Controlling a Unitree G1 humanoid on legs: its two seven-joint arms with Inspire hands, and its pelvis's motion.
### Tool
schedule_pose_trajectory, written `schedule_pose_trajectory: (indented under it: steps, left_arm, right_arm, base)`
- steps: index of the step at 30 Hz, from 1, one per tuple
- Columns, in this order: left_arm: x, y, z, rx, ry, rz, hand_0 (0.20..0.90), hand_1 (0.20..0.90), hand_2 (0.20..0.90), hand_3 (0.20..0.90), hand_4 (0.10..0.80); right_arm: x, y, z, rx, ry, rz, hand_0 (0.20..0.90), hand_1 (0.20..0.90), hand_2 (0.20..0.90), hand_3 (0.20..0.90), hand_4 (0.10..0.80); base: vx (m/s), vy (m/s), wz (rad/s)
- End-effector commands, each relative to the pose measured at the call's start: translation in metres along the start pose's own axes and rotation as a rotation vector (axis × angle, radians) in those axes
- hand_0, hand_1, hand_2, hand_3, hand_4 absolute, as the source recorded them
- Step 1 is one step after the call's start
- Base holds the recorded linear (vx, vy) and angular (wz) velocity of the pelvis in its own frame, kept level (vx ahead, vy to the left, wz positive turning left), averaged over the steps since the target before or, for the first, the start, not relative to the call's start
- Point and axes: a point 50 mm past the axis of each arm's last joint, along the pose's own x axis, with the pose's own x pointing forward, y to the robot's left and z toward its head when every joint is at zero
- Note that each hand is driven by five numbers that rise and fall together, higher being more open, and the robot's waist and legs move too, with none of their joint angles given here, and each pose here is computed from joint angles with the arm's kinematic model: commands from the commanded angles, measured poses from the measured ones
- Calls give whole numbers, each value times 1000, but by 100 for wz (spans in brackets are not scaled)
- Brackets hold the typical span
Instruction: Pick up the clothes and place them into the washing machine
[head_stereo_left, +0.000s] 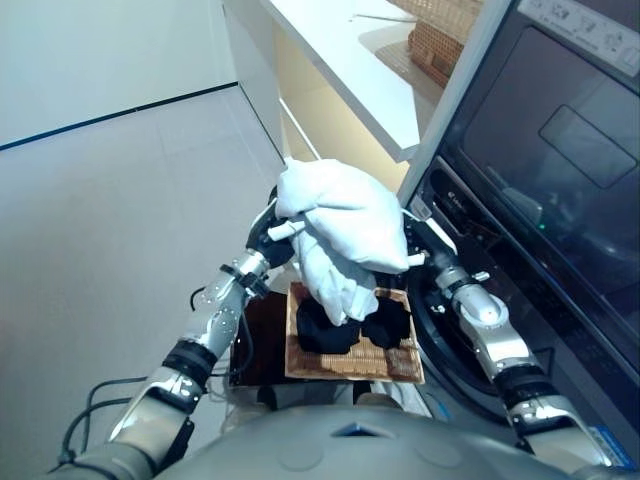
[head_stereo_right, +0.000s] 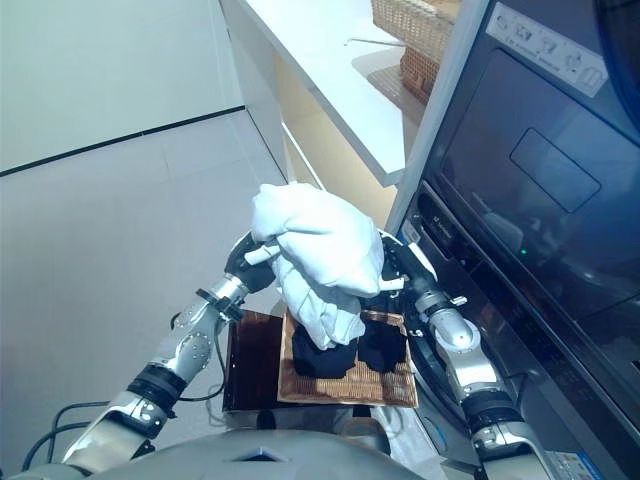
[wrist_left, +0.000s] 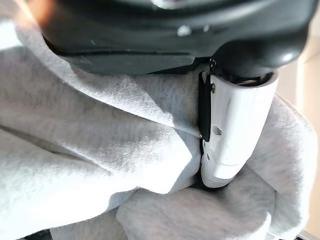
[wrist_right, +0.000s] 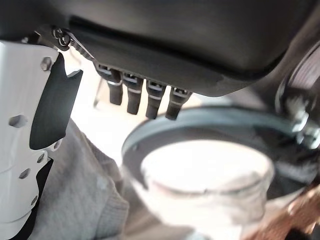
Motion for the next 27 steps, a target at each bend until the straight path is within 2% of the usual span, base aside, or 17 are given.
schedule_pose_trajectory:
  steps: [1, 20, 27]
  left_arm:
    - [40, -30, 38, -17, -188, -229, 200, 200, 200, 200, 300]
    - [44, -15, 42, -9, -167, -184, 200, 200, 200, 200, 300]
    - [41, 0, 46, 63, -151, -100, 200, 200, 200, 200, 300]
  right_arm:
    - [25, -17, 47, 42, -206, 5, 900, 900, 900, 900, 800]
    - [33, -3, 55, 121, -216, 200, 900, 900, 900, 900, 800]
    - [36, 7, 56, 141, -216, 263, 900, 900, 900, 900, 800]
  base:
    - [0, 0, 0]
    - [0, 0, 0]
    - [0, 0, 0]
